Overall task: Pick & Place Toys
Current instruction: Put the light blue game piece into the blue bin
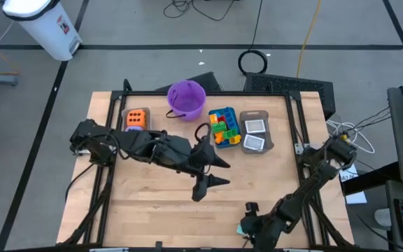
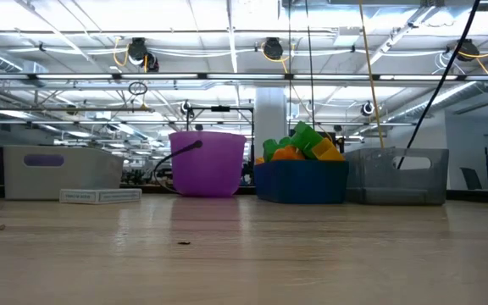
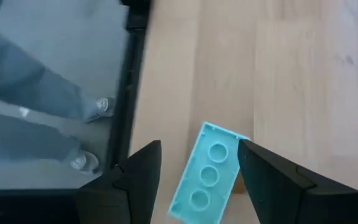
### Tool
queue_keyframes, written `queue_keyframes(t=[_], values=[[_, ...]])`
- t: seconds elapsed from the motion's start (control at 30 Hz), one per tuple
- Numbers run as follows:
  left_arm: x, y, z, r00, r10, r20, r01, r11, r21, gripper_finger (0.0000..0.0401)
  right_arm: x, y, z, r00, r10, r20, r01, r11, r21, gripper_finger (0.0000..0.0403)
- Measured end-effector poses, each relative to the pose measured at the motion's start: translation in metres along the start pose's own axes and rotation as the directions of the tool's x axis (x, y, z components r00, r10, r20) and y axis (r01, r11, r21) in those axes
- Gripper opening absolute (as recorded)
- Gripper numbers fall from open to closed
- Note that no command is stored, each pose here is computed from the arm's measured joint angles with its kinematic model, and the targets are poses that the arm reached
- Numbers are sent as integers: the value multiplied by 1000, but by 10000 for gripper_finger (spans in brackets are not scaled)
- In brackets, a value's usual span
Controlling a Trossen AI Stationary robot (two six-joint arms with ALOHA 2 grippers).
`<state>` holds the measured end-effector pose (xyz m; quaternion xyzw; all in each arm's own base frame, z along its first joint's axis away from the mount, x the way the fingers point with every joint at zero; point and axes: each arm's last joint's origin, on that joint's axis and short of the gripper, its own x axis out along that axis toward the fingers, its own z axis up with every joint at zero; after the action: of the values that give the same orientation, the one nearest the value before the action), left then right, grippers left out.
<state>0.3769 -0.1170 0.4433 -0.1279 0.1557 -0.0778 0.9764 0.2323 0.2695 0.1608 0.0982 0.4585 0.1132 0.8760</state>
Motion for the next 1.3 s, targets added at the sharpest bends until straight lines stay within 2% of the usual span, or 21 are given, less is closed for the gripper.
queue_keyframes(t=[0.1, 0.3, 0.5, 0.8, 0.9, 1.1, 1.3], values=[[0, -4, -1, 1000, -5, -1, 5, 1000, -14, 241, 13, -4, -5, 999, -17, -33, 19, 998, 52, 208], [-2, -12, -4, 999, 45, 19, -44, 996, -74, 241, 24, -2, -17, 996, -33, -78, 37, 998, 47, 208], [-4, -24, -8, 995, 96, 39, -89, 987, -134, 241, 24, -8, -22, 986, -140, -91, 148, 985, 87, 203], [-5, -36, -14, 988, 144, 54, -132, 975, -176, 241, 22, -15, -26, 971, -199, -133, 195, 980, -39, 122], [-4, -37, -15, 987, 149, 52, -138, 974, -180, 241, 23, -18, -25, 968, -208, -139, 204, 978, -41, 121], [0, -34, -16, 984, 171, 50, -159, 968, -193, 241, 3, -24, -13, 964, -246, -97, 245, 969, -27, 122], [2, -20, -11, 974, 216, 63, -193, 946, -260, 241, -59, -42, 21, 948, -317, 32, 318, 948, -27, 125]])
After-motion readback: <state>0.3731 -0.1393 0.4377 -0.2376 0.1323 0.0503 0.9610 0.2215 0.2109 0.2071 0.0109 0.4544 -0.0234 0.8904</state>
